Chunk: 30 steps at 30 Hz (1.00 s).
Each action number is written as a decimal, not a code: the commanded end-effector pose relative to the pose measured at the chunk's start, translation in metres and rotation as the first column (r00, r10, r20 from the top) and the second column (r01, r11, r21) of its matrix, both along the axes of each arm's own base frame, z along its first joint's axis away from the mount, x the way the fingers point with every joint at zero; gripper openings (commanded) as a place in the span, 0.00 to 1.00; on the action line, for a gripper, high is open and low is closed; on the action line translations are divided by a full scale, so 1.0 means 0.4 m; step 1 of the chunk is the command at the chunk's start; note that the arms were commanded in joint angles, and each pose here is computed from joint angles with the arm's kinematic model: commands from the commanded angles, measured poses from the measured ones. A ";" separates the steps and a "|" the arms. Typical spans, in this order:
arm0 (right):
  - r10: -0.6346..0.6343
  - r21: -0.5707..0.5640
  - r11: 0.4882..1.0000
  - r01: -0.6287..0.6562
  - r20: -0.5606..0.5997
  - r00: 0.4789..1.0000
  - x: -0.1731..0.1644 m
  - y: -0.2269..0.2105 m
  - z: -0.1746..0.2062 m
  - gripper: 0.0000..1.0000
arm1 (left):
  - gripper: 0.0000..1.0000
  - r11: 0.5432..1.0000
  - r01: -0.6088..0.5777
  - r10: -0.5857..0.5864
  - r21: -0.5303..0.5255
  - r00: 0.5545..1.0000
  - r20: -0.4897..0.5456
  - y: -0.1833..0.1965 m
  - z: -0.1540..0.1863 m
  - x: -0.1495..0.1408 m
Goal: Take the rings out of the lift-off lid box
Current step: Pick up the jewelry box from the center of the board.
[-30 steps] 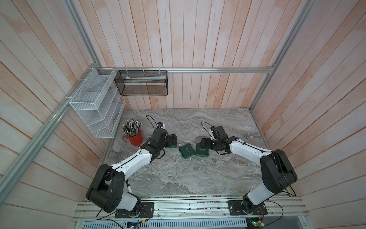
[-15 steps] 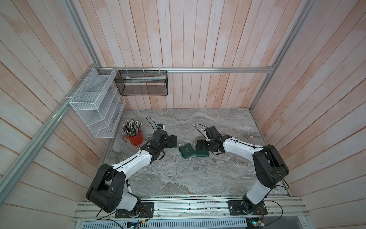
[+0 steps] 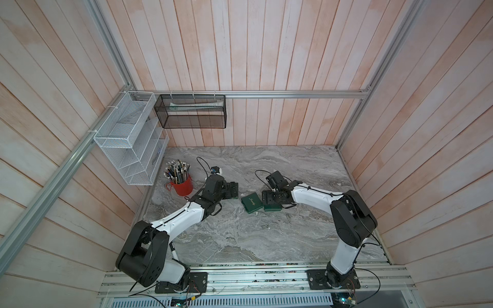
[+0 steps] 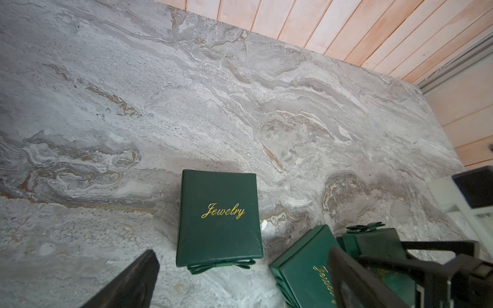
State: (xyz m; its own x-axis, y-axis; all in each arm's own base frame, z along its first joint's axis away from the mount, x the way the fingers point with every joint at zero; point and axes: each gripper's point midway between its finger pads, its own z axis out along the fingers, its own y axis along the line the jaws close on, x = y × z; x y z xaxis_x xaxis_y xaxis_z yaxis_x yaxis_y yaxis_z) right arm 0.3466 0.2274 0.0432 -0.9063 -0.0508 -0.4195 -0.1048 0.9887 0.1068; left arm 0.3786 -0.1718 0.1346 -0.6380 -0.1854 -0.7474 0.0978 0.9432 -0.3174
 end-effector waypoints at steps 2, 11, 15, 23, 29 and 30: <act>-0.050 -0.061 0.997 0.051 0.022 0.999 -0.016 -0.047 -0.018 0.96 | 1.00 0.999 -0.020 0.020 0.050 1.000 0.012 0.024 0.016 -0.010; -0.087 -0.098 0.991 0.096 0.088 0.992 -0.029 -0.098 -0.017 0.96 | 1.00 0.997 -0.051 0.052 0.053 0.999 -0.013 0.040 0.003 -0.024; -0.077 -0.097 0.992 0.087 0.105 0.991 -0.026 -0.099 -0.013 0.95 | 1.00 0.999 -0.040 0.041 0.024 0.998 -0.055 0.018 -0.016 -0.019; -0.066 -0.065 0.995 0.074 0.122 0.990 -0.021 -0.102 -0.004 0.95 | 1.00 0.997 -0.056 0.060 0.059 0.995 -0.073 -0.042 -0.026 0.030; -0.065 -0.040 0.997 0.069 0.104 0.993 -0.018 -0.096 -0.007 0.95 | 1.00 0.999 -0.043 0.044 0.017 0.998 -0.049 -0.103 -0.019 0.068; -0.070 -0.036 0.997 0.074 0.099 0.993 -0.016 -0.096 -0.007 0.95 | 1.00 0.999 -0.031 0.031 0.007 0.999 -0.041 -0.116 -0.016 0.071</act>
State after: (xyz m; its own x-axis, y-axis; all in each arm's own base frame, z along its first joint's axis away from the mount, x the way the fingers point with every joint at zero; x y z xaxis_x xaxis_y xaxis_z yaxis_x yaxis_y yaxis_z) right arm 0.3377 0.1876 0.0350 -0.8657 -0.0154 -0.5002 -0.0412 0.9983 0.0406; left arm 0.3978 -0.2072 0.1194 -0.6887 -0.1771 -0.7031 0.0477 0.9565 -0.2877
